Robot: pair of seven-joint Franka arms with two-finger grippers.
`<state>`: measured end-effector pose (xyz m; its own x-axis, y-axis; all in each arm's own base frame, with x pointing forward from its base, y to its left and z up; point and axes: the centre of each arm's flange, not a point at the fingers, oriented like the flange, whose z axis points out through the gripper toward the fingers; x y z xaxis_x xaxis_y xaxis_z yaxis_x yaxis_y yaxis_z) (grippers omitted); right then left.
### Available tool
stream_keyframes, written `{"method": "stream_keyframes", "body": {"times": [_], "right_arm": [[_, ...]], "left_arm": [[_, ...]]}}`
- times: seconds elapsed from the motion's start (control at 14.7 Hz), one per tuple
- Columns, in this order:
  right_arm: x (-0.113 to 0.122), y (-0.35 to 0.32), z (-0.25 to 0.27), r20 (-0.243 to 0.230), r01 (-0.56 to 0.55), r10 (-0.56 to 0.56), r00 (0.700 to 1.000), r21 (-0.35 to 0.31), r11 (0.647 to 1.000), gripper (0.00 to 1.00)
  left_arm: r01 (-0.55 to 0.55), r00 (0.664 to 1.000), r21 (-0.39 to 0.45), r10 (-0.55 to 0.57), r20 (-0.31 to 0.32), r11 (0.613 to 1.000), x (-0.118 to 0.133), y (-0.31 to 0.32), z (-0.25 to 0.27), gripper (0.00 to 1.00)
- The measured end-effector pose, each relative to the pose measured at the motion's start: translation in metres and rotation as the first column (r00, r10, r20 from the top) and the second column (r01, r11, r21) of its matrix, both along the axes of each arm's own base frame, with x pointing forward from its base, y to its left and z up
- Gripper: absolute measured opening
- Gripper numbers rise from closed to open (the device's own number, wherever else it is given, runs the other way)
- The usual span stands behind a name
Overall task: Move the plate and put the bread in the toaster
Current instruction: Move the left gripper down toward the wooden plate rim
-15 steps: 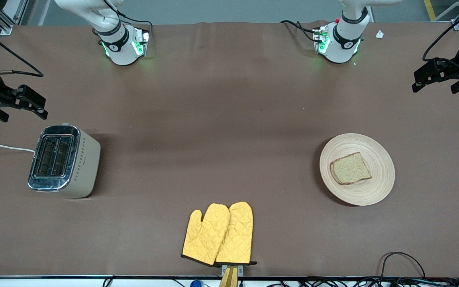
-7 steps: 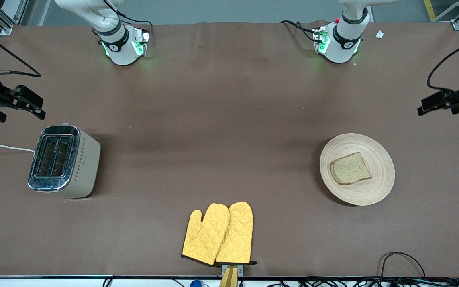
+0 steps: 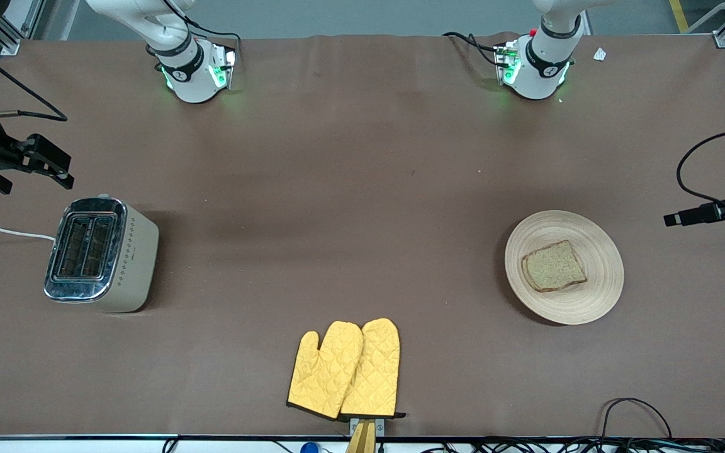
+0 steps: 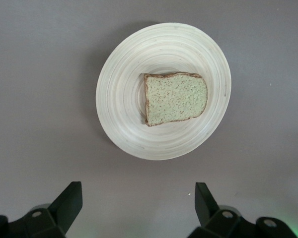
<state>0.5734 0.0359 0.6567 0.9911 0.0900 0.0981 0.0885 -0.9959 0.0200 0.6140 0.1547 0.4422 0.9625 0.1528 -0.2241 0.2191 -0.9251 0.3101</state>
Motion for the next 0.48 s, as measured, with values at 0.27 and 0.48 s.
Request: {"method": "stream_keyframes", "body": {"times": [0.27, 0.48], "right_arm": [[0.000, 0.000, 0.000, 0.001, 0.001, -0.001, 1.000, 0.000, 1.000, 1.00], [0.000, 0.000, 0.000, 0.001, 0.001, -0.001, 1.000, 0.002, 1.000, 1.00]], "left_arm": [[0.022, 0.997, -0.197, -0.007, 0.076, 0.980, -0.012, 0.093, -0.085, 1.00], [0.017, 0.997, -0.309, 0.006, 0.072, 0.951, -0.022, 0.120, -0.152, 0.95]]}}
